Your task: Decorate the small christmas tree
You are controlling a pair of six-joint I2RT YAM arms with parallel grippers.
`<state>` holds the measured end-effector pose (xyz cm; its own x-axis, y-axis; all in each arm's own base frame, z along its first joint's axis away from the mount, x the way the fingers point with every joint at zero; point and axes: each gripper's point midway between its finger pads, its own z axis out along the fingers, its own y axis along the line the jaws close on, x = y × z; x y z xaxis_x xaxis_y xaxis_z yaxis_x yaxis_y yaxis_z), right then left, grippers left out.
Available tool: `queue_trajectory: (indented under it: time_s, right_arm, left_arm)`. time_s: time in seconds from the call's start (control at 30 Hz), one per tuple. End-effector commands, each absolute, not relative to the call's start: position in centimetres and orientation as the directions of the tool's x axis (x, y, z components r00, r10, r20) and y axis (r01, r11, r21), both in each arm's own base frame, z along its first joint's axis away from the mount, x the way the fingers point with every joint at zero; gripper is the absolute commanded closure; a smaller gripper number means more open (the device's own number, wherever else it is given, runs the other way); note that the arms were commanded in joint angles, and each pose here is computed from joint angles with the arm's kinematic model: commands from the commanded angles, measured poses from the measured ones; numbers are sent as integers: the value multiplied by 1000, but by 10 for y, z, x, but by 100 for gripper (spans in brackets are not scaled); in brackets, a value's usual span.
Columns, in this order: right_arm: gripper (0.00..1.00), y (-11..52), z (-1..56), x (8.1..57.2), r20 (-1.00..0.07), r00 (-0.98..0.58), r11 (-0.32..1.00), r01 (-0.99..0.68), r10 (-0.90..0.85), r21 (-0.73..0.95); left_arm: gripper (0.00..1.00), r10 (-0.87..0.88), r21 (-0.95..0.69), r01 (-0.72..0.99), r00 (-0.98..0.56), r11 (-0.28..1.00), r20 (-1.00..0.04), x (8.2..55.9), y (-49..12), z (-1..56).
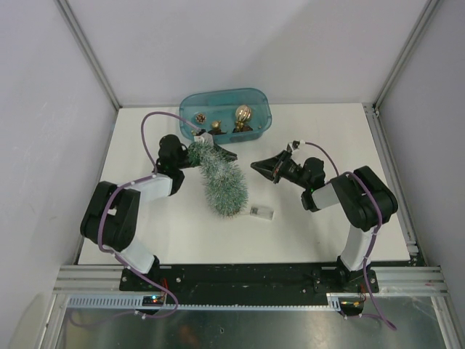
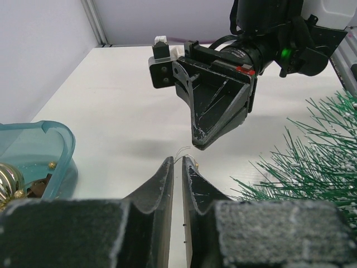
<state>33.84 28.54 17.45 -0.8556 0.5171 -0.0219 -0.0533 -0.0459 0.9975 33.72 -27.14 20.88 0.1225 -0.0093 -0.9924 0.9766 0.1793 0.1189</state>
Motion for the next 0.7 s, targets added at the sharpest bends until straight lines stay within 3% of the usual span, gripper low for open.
queue_trajectory:
  time_s: [0.0, 0.2, 0.33, 0.43, 0.47, 0.67]
  right_arm:
    - [97, 277, 243, 322, -227, -816, -164, -362, 532, 918]
    - [100, 265, 243, 328, -243, -794, -143, -380, 557, 914]
    - [100, 248, 243, 335, -270, -760, -108, -406, 591, 907]
    - [100, 236, 240, 339, -288, -739, -78, -417, 610, 906]
    - [100, 233, 239, 340, -294, -732, -67, -419, 614, 905]
    - [100, 229, 230, 340, -355, -711, 45, -415, 607, 909]
  left_arm:
    - [85, -27, 215, 957, 224, 193, -974, 334, -268, 230]
    - [80, -24, 212, 953, 222, 216, -975, 335, -266, 229]
    - [52, -17, 198, 948, 209, 251, -978, 335, -260, 225]
    - [14, -8, 172, 943, 182, 284, -983, 333, -251, 219]
    - [7, -4, 168, 941, 177, 294, -984, 332, -248, 217]
    - [1, 42, 189, 908, 187, 374, -982, 328, -225, 202]
